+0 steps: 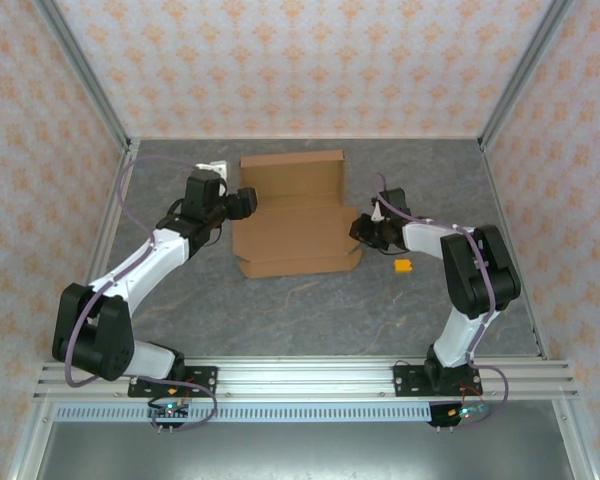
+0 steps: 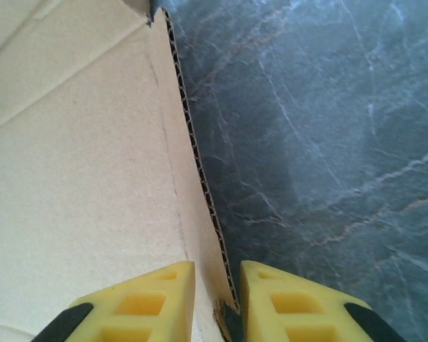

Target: Fold the paper box

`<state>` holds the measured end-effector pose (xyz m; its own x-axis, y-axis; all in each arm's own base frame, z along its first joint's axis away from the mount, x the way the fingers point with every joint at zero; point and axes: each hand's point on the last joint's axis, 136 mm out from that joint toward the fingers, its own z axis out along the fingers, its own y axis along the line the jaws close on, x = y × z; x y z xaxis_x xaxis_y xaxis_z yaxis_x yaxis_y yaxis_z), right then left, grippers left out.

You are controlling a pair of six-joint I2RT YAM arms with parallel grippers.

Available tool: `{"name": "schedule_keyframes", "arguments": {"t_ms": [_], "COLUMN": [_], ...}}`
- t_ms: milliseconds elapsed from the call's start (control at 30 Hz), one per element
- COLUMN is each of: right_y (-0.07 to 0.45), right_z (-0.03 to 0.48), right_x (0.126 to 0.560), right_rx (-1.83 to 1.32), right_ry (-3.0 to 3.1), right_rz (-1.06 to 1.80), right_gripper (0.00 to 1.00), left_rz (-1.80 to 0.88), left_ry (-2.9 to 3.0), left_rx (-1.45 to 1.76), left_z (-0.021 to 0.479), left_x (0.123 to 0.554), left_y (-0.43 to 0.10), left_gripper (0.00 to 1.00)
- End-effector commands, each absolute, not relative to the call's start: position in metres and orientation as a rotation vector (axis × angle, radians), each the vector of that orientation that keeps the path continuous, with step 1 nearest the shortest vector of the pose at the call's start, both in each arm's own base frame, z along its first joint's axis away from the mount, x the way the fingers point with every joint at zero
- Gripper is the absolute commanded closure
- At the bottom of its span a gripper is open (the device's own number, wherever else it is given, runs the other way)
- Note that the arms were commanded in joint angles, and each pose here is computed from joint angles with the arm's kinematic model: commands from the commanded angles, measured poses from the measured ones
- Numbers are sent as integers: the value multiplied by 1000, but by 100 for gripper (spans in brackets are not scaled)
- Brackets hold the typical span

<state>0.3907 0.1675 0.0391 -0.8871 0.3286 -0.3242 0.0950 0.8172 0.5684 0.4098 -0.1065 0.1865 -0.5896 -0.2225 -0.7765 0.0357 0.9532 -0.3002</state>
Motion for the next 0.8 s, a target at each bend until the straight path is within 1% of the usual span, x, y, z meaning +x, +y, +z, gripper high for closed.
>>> {"name": "schedule_keyframes", "arguments": {"t_ms": [0, 100, 233, 433, 567, 633, 767], "right_y": [178, 183, 187, 191, 190, 191, 191], "right_z": [60, 74, 92, 109, 123, 131, 142], "right_x": [397, 397, 396, 392, 391, 391, 391], "right_rx": [389, 485, 527, 627, 647, 688, 798], "right_ry": [2503, 2448, 2441, 2438, 2426, 2398, 2337], "right_rz": [903, 1001, 1059, 1201, 1217, 1264, 1347], "right_gripper": [83, 90, 92, 94, 94, 93, 92], "left_rz": [-484, -496, -458, -399, -300, -269, -270], "left_ry": [2154, 2179, 2219, 2161, 2111, 2118, 2148], "left_rx": [-174, -155, -33, 269, 405, 401, 248], "left_z": [197, 199, 203, 216, 235, 243, 253], "left_x": [401, 394, 380, 359, 354, 354, 353], "left_y": [-123, -132, -150, -183, -183, -179, -167], "left_gripper": [24, 25, 26, 28, 28, 28, 28]}}
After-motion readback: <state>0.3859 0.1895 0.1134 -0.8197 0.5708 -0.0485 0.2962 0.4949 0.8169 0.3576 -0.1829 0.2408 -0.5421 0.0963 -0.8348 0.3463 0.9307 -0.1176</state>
